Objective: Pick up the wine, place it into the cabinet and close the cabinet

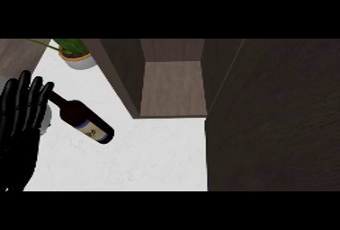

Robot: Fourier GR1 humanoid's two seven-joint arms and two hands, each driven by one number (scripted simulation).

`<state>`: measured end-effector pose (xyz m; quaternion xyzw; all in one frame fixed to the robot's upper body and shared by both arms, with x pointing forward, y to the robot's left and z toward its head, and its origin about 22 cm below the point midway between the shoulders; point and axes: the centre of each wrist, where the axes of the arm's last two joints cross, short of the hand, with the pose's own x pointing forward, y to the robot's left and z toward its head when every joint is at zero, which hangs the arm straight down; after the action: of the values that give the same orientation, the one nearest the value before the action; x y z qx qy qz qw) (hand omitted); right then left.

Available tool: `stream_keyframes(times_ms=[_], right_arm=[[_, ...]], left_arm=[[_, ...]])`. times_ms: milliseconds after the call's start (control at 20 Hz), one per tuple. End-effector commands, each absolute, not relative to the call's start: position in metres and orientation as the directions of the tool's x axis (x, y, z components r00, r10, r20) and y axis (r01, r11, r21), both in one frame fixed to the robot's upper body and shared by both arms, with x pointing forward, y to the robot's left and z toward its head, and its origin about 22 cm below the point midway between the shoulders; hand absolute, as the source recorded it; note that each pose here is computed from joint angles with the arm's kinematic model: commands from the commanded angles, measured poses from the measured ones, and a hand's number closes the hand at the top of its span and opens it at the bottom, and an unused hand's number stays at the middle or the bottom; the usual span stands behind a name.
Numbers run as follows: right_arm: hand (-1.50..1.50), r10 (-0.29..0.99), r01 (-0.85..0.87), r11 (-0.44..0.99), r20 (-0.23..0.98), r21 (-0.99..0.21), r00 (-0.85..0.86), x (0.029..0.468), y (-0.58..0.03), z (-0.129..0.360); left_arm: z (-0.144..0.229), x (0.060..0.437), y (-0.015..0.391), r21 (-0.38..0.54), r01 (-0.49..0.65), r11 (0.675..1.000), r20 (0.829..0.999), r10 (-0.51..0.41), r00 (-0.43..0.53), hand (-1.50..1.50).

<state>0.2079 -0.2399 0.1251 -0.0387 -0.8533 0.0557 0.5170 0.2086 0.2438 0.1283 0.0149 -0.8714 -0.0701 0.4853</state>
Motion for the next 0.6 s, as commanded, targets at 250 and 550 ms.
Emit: stream_keyframes(times_ms=[250, 550], right_arm=[[-1.5, 0.038, -0.066, 0.995, 0.866, -0.082, -0.498, 0.188, -0.232, 0.128], [-1.5, -0.052, -0.27, 0.961, 0.93, -0.052, -0.363, 0.169, -0.224, 0.131]], left_arm=[[0.123, 0.222, 0.254, -0.015, 0.62, 0.784, 0.842, 0.345, -0.415, -1.5], [0.102, 0.217, 0.279, -0.309, 0.738, 0.601, 0.852, 0.519, -0.066, -1.5]])
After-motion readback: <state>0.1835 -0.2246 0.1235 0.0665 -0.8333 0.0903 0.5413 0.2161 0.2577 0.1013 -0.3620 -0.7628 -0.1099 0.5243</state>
